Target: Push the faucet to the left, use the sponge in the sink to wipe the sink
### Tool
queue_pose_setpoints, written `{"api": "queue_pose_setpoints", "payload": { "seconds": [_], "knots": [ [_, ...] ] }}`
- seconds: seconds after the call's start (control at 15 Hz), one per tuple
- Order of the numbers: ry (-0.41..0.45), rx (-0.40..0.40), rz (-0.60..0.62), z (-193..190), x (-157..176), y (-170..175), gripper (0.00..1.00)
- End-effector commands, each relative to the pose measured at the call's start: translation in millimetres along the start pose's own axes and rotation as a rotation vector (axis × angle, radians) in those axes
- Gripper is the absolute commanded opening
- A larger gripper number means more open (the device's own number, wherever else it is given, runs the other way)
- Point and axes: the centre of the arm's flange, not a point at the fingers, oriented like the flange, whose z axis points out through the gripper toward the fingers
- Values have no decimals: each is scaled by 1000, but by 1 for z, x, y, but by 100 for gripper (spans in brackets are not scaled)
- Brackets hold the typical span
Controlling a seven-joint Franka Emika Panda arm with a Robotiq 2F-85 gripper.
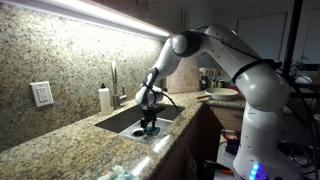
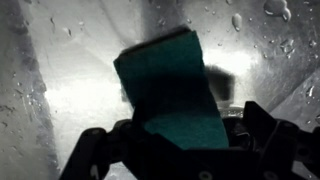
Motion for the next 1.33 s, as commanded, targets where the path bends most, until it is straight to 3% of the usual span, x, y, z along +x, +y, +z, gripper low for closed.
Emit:
{"api": "queue_pose_setpoints", "payload": {
  "seconds": [0.0, 0.33, 0.8, 0.87, 0.93, 1.27],
  "knots": [
    [48, -75, -17, -1, 15, -3, 100],
    [49, -108, -25, 6, 23, 3, 100],
    [30, -94, -42, 27, 26, 1, 100],
    [31, -88, -50, 27, 26, 0, 75],
    [35, -85, -51, 26, 26, -1, 74],
    [55, -79, -53, 19, 29, -5, 42]
  ]
}}
